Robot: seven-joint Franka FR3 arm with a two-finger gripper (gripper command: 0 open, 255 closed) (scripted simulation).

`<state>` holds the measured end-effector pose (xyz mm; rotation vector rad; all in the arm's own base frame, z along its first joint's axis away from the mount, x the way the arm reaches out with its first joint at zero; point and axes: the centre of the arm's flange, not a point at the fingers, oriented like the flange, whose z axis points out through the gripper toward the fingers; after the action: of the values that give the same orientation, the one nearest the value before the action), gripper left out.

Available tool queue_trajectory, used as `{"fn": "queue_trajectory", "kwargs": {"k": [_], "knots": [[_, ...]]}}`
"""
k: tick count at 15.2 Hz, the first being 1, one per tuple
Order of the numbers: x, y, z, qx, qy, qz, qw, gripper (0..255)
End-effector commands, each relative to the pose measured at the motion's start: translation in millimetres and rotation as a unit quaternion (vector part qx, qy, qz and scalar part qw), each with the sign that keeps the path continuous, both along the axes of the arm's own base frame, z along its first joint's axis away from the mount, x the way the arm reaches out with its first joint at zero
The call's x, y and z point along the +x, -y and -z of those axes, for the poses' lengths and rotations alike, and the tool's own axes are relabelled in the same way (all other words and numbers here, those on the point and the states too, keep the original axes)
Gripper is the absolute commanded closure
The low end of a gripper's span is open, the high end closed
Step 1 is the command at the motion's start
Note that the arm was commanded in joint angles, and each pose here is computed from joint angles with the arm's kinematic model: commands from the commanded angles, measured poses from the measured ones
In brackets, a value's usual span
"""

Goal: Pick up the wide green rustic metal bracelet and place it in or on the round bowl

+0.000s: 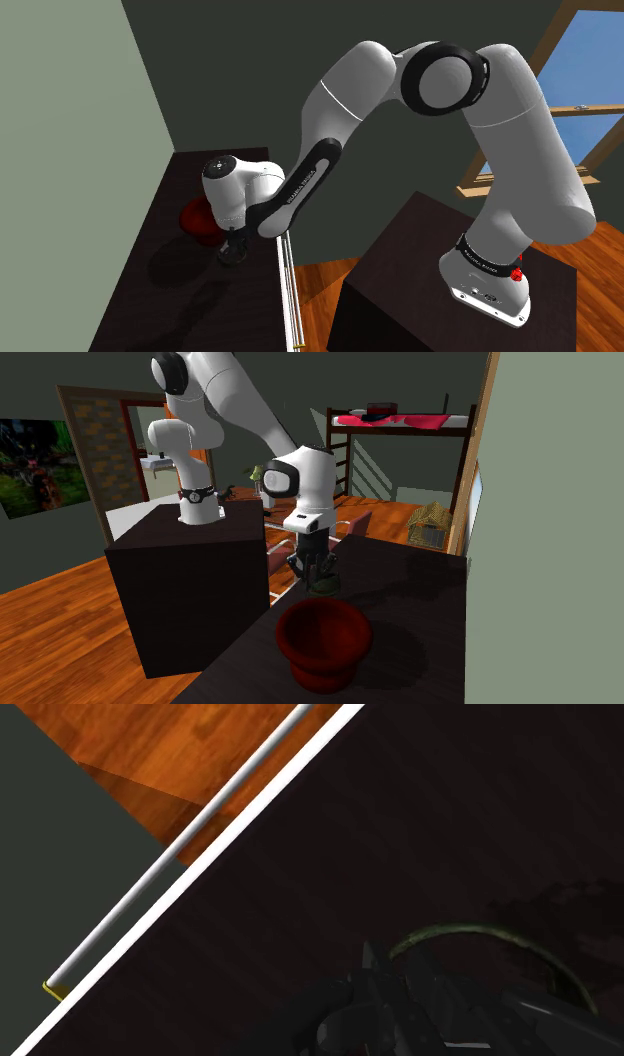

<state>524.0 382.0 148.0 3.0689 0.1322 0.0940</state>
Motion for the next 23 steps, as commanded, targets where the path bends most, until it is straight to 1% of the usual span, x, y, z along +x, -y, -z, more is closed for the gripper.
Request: {"fn": "queue_trajectory", "kwargs": {"k": [1, 20, 21, 23], "knots": [[0.1, 0.6, -11.4, 0.0, 0.0, 0.0, 1.0, 255], [0.1, 0.6, -111.7, 0.0, 0.0, 0.0, 1.0, 255], [0.0, 0.6, -112.7, 0.0, 0.0, 0.0, 1.0, 255], [25.8, 6.5, -111.3, 0.0, 0.0, 0.0, 1.0, 255]]}}
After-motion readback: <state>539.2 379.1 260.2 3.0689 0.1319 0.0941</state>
